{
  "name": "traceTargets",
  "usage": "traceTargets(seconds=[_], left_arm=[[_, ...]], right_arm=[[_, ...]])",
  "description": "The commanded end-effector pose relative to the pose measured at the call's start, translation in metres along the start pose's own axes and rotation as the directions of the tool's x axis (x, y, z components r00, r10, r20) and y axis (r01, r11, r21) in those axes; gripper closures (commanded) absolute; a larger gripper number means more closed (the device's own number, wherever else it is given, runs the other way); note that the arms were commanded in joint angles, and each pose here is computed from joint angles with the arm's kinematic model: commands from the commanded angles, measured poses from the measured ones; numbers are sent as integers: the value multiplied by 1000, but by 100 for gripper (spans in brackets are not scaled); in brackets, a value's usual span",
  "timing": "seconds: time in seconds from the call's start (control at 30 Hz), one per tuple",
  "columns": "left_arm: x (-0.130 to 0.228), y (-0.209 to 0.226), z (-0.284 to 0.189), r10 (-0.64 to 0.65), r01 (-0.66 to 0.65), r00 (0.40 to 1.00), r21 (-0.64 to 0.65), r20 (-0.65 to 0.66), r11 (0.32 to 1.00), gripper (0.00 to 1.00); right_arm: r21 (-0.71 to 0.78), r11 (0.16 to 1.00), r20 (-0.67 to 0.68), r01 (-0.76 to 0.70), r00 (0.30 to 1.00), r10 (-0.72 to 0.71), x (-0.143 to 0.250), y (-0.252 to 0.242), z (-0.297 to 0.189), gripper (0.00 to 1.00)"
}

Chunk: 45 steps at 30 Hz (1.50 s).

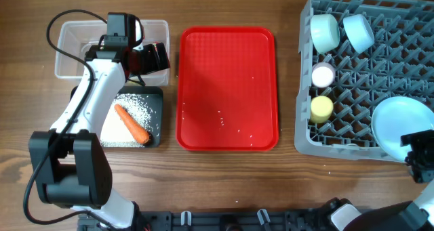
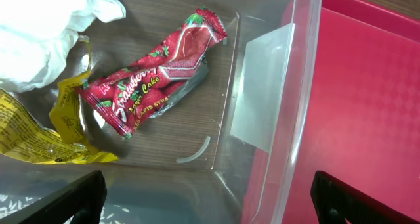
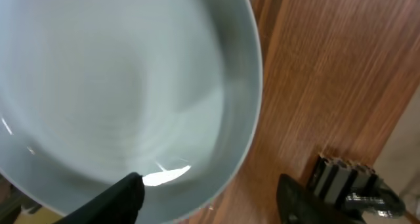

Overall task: Sort waste into correct bins and load items into the dishwasher rack
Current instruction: 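Carry the light-blue plate to the dish rack and lower it in, then stand the light-blue plate upright in the rack slots with the right gripper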

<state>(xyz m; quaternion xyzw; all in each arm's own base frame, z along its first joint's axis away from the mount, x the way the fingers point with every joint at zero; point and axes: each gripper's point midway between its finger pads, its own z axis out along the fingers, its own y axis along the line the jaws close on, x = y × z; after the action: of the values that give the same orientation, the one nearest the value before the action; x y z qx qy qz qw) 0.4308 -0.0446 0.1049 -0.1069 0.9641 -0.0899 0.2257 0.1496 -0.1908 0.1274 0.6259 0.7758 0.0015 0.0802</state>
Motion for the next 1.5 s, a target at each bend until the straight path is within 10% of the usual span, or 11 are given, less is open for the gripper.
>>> traceTargets(seconds=[0.0,0.27,0.5,0.8,1.0,1.13,1.47], left_arm=[[1,-1,0,-5,5,1000,8,-2,1000,0],[1,-1,0,-5,5,1000,8,-2,1000,0],[1,-1,0,-5,5,1000,8,-2,1000,0],[1,-1,0,-5,5,1000,8,-2,1000,0],[1,-1,0,-5,5,1000,8,-2,1000,0],[1,-1,0,-5,5,1000,8,-2,1000,0],[1,-1,0,-5,5,1000,8,-2,1000,0]], right_arm=[[28,1000,-13,13,1000,-12,8,-8,18,44],[15,1000,17,6,1000,-6,1,-5,21,96],[-50,998,60,40,998,-37,-11,9,10,96],[-375,833,595,407,795,-120,-80,105,-158,96],[-71,612,820,787,395,-413,-62,170,-199,96],[188,662,789,726,290,-542,-65,173,-194,96],[542,667,623,512,288,-727,-68,179,-158,96]])
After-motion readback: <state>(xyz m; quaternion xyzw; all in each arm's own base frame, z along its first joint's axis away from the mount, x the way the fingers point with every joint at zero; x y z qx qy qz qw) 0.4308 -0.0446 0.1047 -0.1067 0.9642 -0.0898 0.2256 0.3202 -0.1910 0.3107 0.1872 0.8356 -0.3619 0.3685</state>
